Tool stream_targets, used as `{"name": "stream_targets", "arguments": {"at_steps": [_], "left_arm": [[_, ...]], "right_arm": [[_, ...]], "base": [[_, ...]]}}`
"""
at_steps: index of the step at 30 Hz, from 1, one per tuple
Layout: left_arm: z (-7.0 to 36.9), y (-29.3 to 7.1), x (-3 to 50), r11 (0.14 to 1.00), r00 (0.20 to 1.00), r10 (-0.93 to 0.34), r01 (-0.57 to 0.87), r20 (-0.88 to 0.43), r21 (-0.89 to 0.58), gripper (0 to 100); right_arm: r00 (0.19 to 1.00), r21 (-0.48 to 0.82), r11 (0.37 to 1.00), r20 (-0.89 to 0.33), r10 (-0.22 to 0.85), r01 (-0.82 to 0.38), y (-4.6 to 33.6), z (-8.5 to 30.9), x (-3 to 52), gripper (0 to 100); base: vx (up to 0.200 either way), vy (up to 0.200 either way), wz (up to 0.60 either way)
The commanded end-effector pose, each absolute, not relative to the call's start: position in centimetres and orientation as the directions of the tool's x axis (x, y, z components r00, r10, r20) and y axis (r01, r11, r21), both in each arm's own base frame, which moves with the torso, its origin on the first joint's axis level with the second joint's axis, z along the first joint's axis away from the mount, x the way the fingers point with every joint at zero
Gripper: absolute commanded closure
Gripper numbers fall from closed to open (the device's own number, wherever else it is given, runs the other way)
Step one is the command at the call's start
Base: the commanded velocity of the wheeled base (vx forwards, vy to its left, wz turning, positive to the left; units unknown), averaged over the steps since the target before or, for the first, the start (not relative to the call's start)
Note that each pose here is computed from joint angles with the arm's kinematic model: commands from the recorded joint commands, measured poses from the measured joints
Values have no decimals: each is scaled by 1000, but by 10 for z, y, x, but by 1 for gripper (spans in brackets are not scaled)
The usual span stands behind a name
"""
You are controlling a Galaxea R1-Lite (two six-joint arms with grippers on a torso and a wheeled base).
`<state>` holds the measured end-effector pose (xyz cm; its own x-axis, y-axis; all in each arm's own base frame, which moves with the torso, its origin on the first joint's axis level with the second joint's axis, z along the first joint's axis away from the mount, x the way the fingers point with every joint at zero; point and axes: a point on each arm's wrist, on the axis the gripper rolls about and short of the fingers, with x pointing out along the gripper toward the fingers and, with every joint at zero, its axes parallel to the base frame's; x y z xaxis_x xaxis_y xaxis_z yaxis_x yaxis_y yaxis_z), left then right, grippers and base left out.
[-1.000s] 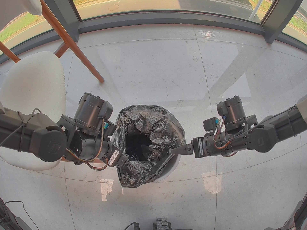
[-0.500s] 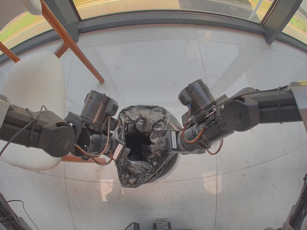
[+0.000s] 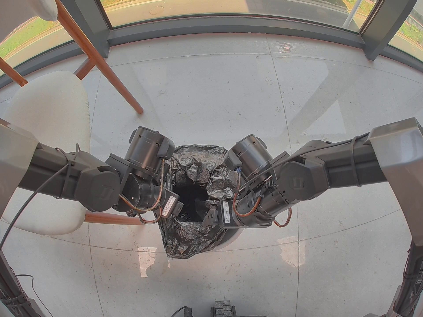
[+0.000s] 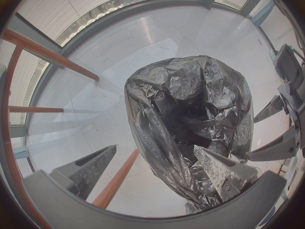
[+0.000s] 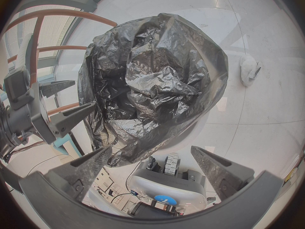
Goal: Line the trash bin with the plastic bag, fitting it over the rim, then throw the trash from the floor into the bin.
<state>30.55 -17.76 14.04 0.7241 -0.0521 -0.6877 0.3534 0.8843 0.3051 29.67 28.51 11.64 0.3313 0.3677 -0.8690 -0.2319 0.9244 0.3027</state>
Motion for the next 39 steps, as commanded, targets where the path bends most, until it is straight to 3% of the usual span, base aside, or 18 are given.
{"name": "stream_targets", "arguments": {"at_steps": [1,11,12,27,28,39], "left_arm": [[137,-175,309,886,721,-34,342,-692,313,0],[138,-174,313,890,727,-29,331,-686,314,0],[138,-174,313,890,727,-29,331,-686,314,0],[122,-180,322,884,706,-20,344,-708,317,0],[121,-180,323,883,704,-19,345,-710,318,100],[121,-179,321,883,700,-12,342,-714,320,100]], "right_arm": [[325,297,928,-875,359,-226,287,109,301,0],[344,277,938,-877,336,-210,295,93,317,0],[343,277,938,-877,335,-208,295,92,317,100],[375,283,935,-860,345,-213,293,107,319,100],[375,283,935,-860,345,-212,293,107,319,100],[390,295,930,-847,360,-218,289,122,312,100]], "base": [[0,0,0],[0,0,0],[0,0,0],[0,0,0],[0,0,0],[0,0,0]]}}
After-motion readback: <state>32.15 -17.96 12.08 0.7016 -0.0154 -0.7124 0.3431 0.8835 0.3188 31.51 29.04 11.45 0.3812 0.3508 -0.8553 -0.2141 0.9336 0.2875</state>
